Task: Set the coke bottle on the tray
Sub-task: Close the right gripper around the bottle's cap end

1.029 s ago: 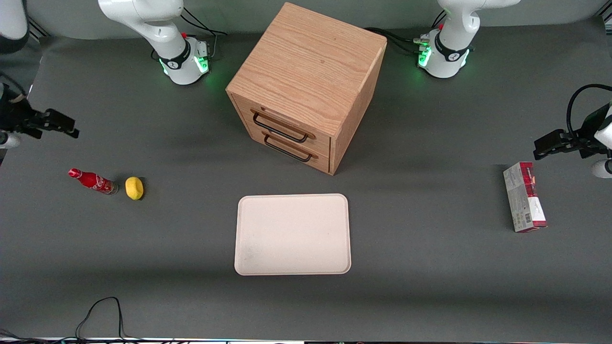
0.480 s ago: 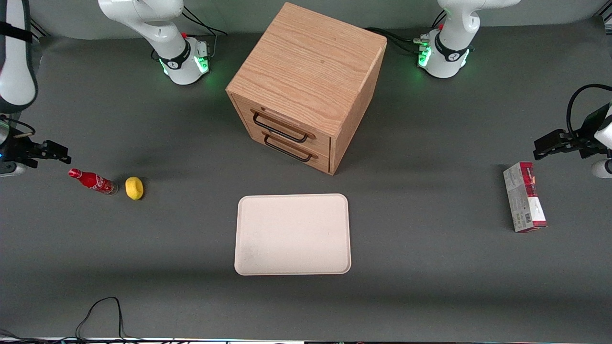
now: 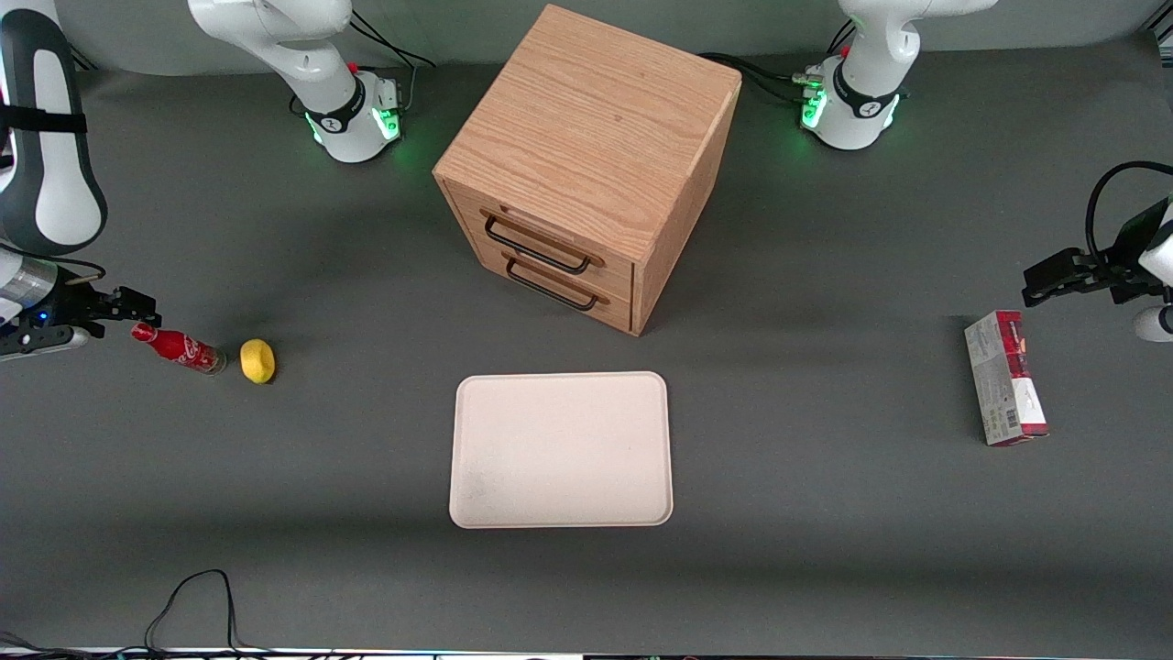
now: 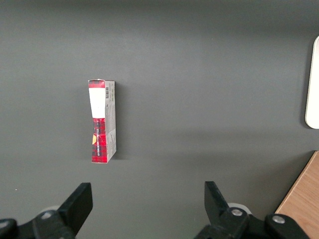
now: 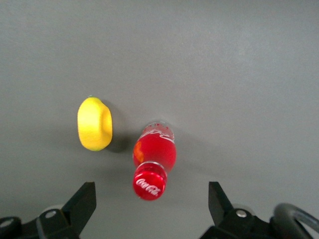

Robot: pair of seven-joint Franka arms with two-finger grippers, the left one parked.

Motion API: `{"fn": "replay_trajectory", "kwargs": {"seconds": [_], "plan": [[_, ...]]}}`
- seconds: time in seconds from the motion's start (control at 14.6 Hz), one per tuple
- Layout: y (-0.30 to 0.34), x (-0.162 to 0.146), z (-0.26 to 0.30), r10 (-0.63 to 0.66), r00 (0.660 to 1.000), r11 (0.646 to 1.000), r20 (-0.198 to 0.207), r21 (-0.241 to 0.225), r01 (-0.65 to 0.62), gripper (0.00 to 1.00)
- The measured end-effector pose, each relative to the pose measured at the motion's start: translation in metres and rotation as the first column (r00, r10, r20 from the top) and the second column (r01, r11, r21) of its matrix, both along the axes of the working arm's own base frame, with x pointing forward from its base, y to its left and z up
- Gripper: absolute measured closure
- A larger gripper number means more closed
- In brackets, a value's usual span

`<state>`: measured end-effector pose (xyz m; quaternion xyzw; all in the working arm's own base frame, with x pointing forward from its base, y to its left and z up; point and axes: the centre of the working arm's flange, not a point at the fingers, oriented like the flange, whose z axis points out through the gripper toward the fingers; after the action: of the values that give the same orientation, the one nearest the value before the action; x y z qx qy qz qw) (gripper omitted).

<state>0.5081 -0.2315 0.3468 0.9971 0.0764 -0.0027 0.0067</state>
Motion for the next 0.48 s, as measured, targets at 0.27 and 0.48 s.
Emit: {"fn": "replay_trajectory", "kwargs": {"seconds": [0.27,0.48], "plan": [[-0.002,-0.002,-0.017,-0.005,1.0,1.0,0.0,-0.01,0.005,0.0],[-0.001,-0.006,-0.024,-0.011,1.0,1.0,-0.005,-0.003,0.011,0.03]]}}
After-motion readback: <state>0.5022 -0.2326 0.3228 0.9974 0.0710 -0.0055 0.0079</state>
